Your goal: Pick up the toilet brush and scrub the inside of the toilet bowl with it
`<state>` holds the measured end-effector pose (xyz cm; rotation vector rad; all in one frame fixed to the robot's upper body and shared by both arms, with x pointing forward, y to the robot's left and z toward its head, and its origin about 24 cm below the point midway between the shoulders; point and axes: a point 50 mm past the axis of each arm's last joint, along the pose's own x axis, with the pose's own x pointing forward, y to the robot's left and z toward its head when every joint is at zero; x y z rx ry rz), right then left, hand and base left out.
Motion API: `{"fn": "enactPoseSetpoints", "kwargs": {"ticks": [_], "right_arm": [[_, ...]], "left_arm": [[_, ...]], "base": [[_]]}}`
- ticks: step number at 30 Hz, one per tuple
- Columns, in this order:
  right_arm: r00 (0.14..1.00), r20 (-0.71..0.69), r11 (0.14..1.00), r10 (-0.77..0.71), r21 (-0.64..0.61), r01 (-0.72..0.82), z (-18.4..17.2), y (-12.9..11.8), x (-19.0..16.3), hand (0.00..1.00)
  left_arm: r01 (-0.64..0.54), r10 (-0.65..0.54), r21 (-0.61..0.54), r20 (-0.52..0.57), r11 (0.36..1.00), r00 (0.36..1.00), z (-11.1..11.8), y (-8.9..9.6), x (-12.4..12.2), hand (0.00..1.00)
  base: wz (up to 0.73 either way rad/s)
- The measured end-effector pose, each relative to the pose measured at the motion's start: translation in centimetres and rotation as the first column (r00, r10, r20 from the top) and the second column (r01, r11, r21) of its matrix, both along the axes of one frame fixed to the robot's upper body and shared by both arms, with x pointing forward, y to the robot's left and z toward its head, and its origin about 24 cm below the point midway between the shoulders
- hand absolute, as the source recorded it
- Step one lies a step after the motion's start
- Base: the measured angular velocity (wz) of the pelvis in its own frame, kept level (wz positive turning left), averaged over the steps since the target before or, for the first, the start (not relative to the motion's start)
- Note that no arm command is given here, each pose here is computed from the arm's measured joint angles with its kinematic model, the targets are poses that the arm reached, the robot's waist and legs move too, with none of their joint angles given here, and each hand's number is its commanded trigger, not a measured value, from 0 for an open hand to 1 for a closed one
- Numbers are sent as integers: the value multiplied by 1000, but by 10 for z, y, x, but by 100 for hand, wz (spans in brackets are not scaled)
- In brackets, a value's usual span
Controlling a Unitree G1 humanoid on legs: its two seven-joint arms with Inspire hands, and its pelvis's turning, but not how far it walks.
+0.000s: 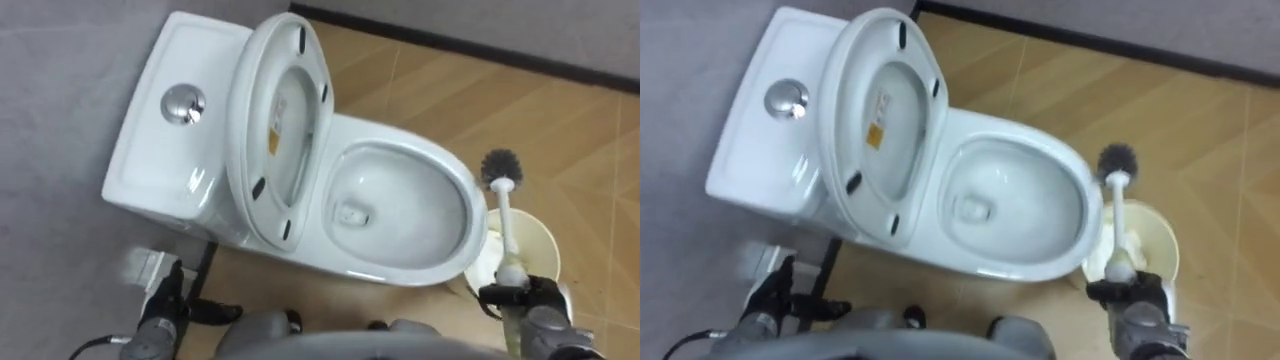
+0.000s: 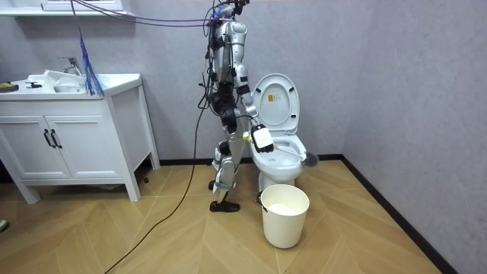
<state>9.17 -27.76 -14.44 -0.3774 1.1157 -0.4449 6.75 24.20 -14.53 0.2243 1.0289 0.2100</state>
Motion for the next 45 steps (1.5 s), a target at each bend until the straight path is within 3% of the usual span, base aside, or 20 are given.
{"fn": "enactPoseSetpoints", "kwargs": {"ticks": [7, 11, 13, 18, 22, 26, 30, 34, 40, 45], "right_arm": [[983, -49, 982, 177, -56, -179, -1, 3, -6, 100], [955, -55, 951, 291, -91, -295, 1, 6, 1, 100], [941, -68, 936, 332, -96, -337, 0, 9, 0, 100], [915, -91, 909, 393, -111, -402, -1, 10, -3, 100], [894, -154, 891, 421, -111, -439, -4, 7, -13, 100], [860, -212, 863, 464, -111, -493, -5, 6, -19, 100], [766, -335, 793, 549, -82, -604, -8, 0, -33, 100], [642, -438, 706, 629, -23, -708, -8, -6, -46, 100], [518, -500, 609, 694, 23, -793, -7, -12, -49, 100], [455, -524, 541, 720, 13, -841, -5, -13, -43, 100]], "left_arm": [[-37, 38, 79, -10, 996, 999, 6, 16, -21, 0], [68, -75, 170, 31, 983, 997, 18, 16, -19, 0], [160, -180, 243, 63, 957, 982, 28, 14, -8, 0], [260, -355, 407, 179, 876, 918, 56, 6, 19, 0], [269, -464, 538, 267, 799, 845, 79, -2, 48, 0], [234, -509, 612, 324, 756, 798, 96, -6, 63, 0], [220, -588, 681, 371, 698, 719, 113, -17, 85, 0], [189, -607, 698, 418, 691, 676, 122, -23, 101, 0], [199, -644, 699, 458, 687, 613, 127, -38, 114, 0], [230, -660, 693, 451, 683, 601, 124, -44, 113, 0]], "base": [[12], [23], [14], [19], [26], [2], [8], [-2], [-11], [-19]]}}
